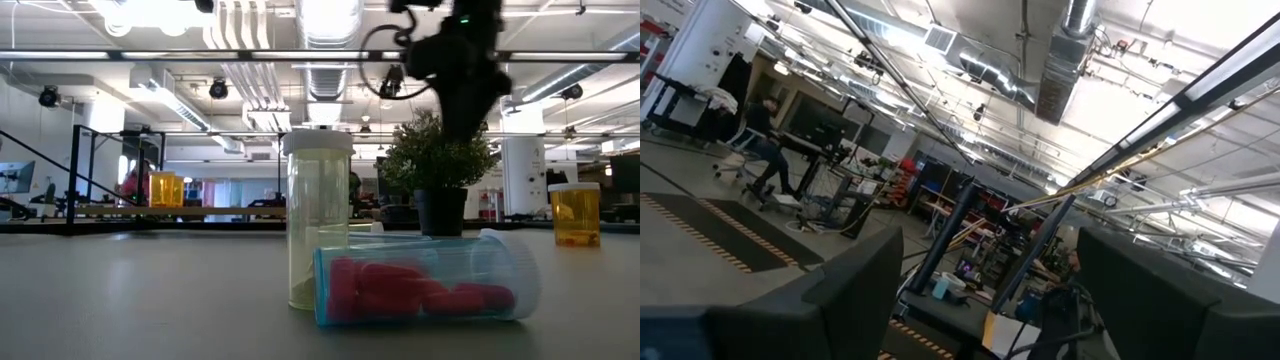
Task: Pick and place medicine bottles onto shelf by color
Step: Move the large orange pill bottle to the center of the table
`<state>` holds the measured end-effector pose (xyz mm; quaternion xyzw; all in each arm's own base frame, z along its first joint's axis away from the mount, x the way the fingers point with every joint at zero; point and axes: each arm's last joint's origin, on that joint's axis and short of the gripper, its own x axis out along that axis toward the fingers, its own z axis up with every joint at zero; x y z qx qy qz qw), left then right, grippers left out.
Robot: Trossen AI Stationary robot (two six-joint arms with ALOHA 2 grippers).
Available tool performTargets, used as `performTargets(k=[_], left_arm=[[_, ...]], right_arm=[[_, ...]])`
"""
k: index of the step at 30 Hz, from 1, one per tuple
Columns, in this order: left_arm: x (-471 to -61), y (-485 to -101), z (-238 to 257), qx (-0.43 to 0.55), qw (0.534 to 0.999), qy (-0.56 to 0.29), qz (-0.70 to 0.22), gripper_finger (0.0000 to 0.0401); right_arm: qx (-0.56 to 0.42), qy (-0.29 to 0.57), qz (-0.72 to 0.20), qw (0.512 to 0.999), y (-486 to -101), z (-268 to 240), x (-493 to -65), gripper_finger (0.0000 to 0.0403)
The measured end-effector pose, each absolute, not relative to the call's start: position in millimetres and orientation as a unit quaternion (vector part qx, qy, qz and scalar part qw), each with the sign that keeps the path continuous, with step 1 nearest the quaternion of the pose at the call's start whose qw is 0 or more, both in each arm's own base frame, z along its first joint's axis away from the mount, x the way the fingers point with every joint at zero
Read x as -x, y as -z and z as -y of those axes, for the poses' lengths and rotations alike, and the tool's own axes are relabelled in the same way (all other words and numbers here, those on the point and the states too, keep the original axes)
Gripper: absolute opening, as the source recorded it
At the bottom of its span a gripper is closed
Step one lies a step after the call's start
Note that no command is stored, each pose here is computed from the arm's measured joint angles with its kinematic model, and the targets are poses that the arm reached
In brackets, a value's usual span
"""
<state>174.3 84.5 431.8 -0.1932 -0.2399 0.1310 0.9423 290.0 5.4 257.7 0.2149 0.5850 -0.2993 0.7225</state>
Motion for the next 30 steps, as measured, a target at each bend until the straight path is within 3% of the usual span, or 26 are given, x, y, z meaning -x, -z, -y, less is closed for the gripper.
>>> performTargets(k=[7,14,30], left_arm=[[-174,-432,-85,0.193,0.942,-0.131,0.24,0.0283],[-174,-432,-85,0.193,0.942,-0.131,0.24,0.0283],[-175,-431,-85,0.193,0.943,-0.131,0.239,0.0283]], right_arm=[[-0.309,0.348,-0.531,0.708,-264,-21,-231,0.0194],[-0.359,0.389,-0.513,0.675,-245,-26,-191,0.0194],[-0.335,0.376,-0.545,0.671,-230,-25,-183,0.0194]])
